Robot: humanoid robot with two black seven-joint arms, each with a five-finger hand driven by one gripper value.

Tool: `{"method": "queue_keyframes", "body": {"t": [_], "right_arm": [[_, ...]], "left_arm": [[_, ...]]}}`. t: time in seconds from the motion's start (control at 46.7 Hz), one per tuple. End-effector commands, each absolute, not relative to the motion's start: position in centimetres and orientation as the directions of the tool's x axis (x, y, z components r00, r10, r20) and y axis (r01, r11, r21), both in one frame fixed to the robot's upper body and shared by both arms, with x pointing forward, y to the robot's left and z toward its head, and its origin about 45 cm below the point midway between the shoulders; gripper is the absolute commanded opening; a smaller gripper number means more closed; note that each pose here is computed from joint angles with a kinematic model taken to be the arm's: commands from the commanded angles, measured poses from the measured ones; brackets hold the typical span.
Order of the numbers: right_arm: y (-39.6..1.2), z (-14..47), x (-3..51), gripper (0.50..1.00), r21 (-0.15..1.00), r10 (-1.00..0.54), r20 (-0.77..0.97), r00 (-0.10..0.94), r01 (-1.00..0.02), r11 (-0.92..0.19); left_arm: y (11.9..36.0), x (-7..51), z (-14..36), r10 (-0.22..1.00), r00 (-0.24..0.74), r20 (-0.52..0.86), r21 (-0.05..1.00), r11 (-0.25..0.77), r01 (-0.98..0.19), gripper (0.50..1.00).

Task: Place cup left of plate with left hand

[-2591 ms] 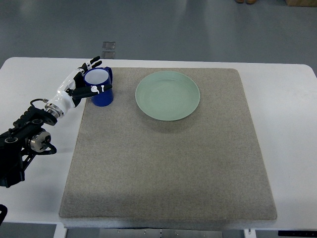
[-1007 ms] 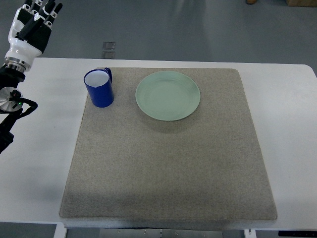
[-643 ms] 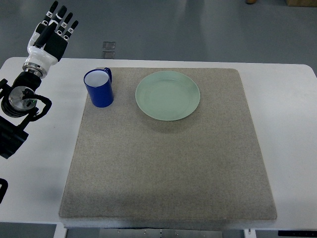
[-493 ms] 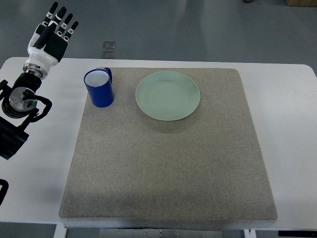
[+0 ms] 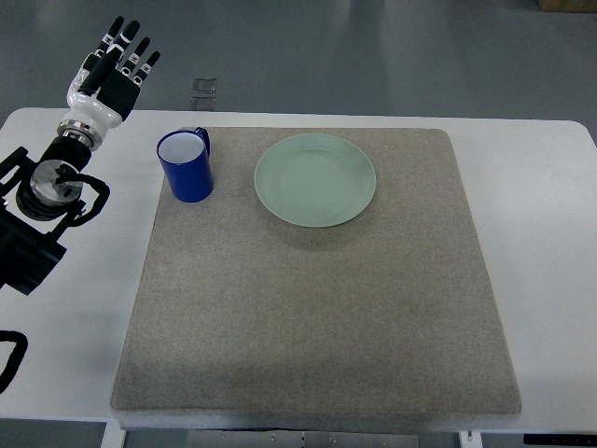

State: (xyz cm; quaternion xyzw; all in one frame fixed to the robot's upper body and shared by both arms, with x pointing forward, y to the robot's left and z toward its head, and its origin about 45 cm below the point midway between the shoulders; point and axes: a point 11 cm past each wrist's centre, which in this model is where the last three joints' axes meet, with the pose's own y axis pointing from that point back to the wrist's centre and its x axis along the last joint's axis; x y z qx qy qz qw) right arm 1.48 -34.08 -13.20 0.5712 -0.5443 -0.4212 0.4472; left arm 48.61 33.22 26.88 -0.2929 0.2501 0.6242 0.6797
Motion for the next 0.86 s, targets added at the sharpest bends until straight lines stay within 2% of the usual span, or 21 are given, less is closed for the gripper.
{"method": "queue_keyframes", "body": {"t": [0.0, 0.193, 0.3, 0.578, 0.707, 0.835], "right_arm": [[-34.1, -13.2, 1.5, 0.932, 0.969, -0.999, 0.006, 0.053, -0.245, -0.007], [-34.1, -13.2, 1.5, 0.932, 0.969, -0.999, 0.006, 0.053, -0.245, -0.007], [-34.1, -13.2, 1.5, 0.932, 0.969, -0.999, 0.006, 0.053, -0.245, -0.007], [-34.1, -13.2, 1.5, 0.932, 0.969, -0.999, 0.006, 0.051, -0.245, -0.007], [-30.9, -13.4, 1.6, 0.932, 0.962, -0.992, -0.107, 0.062, -0.244, -0.119], [-29.6, -13.4, 1.6, 0.932, 0.957, -0.987, -0.146, 0.063, -0.243, -0.158]], "left_arm": [[33.5, 49.2, 27.7, 0.706, 0.092, -0.702, -0.094, 0.036, -0.995, 0.996], [34.1, 50.9, 28.2, 0.704, 0.02, -0.709, -0.066, -0.038, -0.997, 0.996], [33.2, 51.7, 27.5, 0.692, -0.021, -0.721, -0.029, -0.061, -0.998, 0.996], [32.4, 52.3, 28.2, 0.68, -0.008, -0.733, -0.043, -0.058, -0.997, 0.996], [32.4, 52.2, 28.2, 0.681, -0.001, -0.733, -0.048, -0.054, -0.997, 0.996], [32.3, 52.3, 28.2, 0.68, -0.001, -0.733, -0.047, -0.052, -0.998, 0.996]]}}
